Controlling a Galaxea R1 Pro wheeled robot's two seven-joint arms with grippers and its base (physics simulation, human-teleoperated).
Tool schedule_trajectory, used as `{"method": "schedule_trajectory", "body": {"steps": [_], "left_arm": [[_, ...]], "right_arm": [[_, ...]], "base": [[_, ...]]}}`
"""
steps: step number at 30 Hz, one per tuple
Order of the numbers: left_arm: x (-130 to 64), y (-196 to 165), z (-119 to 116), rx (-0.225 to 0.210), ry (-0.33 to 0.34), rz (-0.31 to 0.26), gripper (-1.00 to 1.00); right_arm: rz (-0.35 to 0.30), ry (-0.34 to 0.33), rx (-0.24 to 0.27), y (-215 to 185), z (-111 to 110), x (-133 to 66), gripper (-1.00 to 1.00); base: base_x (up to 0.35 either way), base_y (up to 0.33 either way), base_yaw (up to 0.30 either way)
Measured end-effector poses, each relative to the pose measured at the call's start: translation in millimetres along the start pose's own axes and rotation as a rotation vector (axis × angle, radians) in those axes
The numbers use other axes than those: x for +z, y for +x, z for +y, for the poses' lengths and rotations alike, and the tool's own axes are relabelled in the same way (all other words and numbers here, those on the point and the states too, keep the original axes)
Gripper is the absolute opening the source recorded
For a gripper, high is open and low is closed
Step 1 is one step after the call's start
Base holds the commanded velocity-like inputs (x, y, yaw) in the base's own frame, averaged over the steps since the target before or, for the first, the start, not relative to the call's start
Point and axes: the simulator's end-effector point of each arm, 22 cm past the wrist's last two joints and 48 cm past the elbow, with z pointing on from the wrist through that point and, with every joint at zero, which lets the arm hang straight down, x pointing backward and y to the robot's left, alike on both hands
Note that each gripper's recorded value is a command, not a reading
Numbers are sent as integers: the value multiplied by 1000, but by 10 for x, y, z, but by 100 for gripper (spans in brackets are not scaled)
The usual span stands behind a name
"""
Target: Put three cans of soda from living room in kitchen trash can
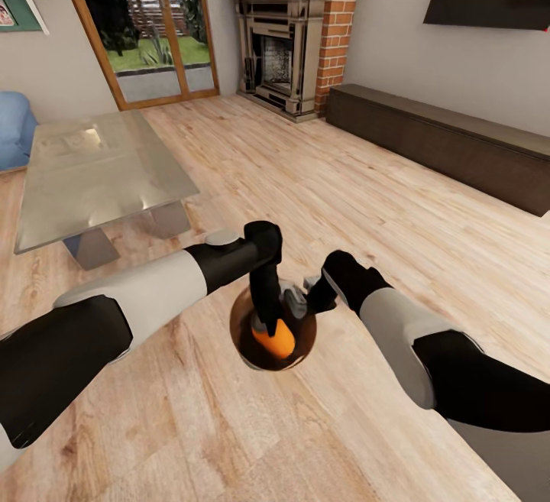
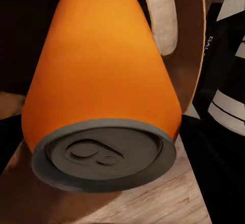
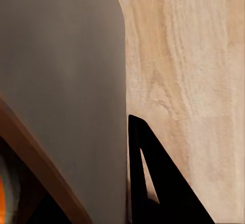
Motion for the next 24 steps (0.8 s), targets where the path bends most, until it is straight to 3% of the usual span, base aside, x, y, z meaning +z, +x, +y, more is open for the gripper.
{"method": "schedule_trajectory", "body": {"steps": [5,21,24], "left_arm": [[-9,22,228,-10,-91,-1,-100],[3,27,269,-12,-110,2,-100],[109,53,223,-13,-93,8,-100]], "right_arm": [[16,-10,-2,44,71,46,-100],[9,8,-11,-73,34,-76,-100],[4,0,-9,-109,62,-103,-100]], "base": [[0,0,0],[0,0,0],[0,0,0]]}}
